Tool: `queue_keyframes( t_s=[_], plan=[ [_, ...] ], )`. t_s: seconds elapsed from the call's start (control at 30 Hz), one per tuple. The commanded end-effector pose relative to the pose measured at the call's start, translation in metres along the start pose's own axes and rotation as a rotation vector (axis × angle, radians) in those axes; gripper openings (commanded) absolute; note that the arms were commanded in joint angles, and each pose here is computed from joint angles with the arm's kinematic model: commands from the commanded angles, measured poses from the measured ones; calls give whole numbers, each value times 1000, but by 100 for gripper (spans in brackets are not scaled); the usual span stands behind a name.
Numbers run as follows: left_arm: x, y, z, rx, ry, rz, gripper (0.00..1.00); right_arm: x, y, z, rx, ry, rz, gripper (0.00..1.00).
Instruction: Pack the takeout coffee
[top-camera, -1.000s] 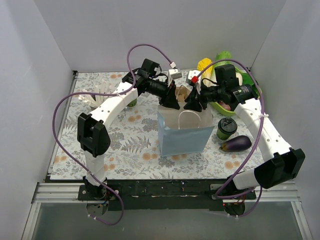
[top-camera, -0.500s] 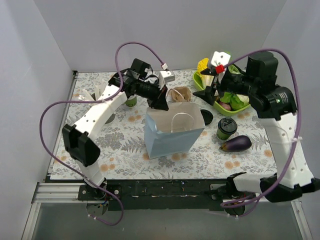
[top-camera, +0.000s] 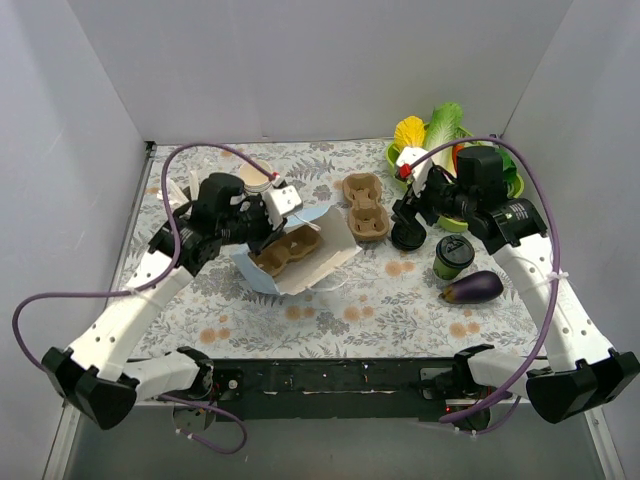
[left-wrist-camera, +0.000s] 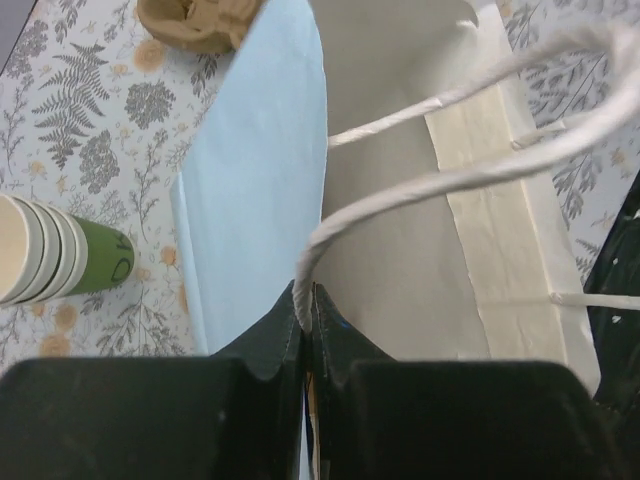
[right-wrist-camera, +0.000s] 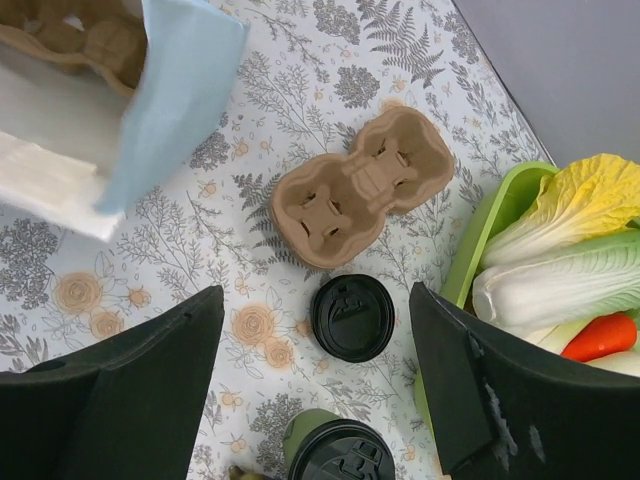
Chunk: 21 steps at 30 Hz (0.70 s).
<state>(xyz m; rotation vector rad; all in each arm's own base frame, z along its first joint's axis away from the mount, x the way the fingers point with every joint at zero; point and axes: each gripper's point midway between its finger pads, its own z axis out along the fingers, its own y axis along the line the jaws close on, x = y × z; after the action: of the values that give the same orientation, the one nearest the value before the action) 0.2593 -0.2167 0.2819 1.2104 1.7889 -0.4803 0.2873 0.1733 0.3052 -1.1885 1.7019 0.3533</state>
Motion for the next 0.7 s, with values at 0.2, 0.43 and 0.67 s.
queue_keyframes(
  t_s=[0.2, 0.43, 0.67],
  plan=[
    [8, -12, -20, -53, -108, 94, 0, -11, -10, -1, 46, -52, -47, 80],
    [36, -56, -27, 117, -88, 60, 0, 14, -3, 7, 33, 15, 6, 77],
    [11, -47, -28, 73, -145, -79, 0, 7, 9, 6, -35, -15, 20, 76]
  ],
)
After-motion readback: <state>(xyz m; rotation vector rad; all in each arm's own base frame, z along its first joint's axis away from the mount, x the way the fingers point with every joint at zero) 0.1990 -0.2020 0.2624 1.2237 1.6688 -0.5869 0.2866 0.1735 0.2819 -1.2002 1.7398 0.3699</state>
